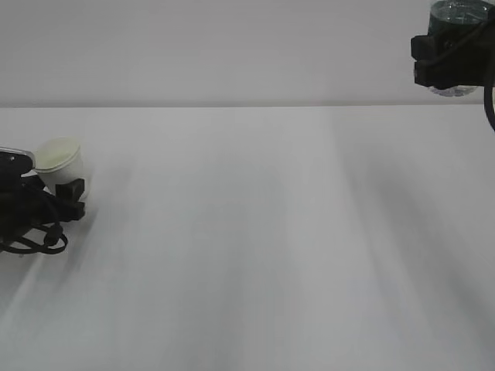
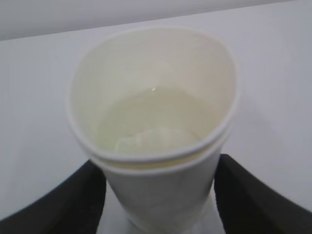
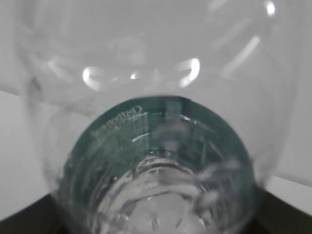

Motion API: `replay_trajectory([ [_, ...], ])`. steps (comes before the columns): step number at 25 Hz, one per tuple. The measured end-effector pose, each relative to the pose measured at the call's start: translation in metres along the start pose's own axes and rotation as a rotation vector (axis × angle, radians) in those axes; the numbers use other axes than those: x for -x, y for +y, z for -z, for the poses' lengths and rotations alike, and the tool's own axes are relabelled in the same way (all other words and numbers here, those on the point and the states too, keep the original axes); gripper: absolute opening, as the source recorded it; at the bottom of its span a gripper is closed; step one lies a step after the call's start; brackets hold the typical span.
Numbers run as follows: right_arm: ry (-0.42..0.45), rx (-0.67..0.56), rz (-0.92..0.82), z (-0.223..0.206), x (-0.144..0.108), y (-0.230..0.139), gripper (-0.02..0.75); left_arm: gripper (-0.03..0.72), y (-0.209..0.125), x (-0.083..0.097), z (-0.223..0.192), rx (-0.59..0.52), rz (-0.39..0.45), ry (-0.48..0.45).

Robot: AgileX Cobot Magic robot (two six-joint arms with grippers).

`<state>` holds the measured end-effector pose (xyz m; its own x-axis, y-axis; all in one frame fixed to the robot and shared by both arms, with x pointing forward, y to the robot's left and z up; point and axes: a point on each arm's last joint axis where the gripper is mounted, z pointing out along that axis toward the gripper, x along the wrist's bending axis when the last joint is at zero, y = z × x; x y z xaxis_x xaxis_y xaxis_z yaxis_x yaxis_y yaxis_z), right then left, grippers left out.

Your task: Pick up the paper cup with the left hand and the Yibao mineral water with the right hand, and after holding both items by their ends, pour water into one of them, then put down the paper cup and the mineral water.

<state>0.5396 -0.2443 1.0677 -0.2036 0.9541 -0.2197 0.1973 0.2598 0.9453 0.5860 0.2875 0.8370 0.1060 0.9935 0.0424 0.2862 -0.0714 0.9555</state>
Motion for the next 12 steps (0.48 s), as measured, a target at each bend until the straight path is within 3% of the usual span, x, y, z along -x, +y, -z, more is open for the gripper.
replay_trajectory([
  [8,0.001,-0.002,0.0,0.0,-0.0001,-0.0002,0.452,0.492,0.0019,-0.0002,0.0,0.021,0.001,0.002],
  [12,0.001,-0.002,0.0,0.0,-0.0001,-0.0002,0.452,0.531,0.003,-0.0001,0.0,0.033,0.0,0.001],
])
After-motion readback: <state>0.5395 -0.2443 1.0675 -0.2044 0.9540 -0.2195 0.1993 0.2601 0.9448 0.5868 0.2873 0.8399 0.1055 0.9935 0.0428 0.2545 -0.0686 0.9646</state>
